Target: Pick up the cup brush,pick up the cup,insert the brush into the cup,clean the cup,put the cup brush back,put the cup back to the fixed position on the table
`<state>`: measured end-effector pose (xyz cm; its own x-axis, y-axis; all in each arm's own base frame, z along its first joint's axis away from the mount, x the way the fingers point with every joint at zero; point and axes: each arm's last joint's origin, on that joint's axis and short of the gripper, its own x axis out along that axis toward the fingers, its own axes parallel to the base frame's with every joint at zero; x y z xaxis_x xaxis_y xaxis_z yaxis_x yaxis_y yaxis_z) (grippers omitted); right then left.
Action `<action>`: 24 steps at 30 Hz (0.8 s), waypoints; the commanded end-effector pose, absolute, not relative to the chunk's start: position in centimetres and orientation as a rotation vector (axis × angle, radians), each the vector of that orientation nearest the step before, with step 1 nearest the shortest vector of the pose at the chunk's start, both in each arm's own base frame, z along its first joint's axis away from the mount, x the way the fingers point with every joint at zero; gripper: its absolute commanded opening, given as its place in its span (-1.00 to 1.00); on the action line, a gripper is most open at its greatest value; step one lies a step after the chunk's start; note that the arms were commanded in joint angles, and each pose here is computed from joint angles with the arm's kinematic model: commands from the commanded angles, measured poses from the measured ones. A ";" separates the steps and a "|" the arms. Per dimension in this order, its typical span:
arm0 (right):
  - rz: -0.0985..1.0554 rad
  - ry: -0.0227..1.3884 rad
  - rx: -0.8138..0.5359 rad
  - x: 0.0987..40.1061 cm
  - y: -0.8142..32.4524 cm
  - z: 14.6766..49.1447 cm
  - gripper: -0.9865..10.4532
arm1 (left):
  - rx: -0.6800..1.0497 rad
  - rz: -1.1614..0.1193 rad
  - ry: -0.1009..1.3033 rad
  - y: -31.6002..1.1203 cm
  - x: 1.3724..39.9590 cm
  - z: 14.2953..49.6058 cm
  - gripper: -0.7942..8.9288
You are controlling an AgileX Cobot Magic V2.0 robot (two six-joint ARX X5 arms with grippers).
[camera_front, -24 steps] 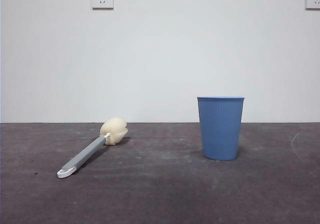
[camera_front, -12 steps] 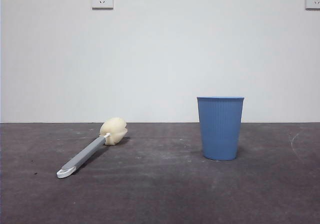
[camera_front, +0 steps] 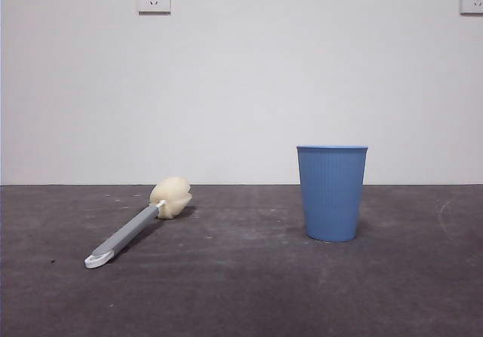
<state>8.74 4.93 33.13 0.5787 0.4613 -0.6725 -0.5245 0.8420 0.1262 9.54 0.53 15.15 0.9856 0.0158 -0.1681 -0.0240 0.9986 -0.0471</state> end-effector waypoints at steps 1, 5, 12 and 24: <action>0.535 0.523 -0.106 8.1 4.2 34.8 -0.83 | -0.057 0.026 0.176 0.6 9.6 14.7 -0.84; 0.452 0.186 -0.065 6.4 2.8 37.1 -0.83 | -0.056 0.026 0.176 0.6 9.6 14.7 -0.84; 0.122 -0.107 -0.028 5.2 1.0 35.1 -0.83 | -0.056 0.026 0.176 0.6 9.6 14.7 -0.84; 0.144 -0.035 0.012 8.4 1.2 22.3 -0.83 | -0.056 0.026 0.176 0.6 9.6 14.7 -0.84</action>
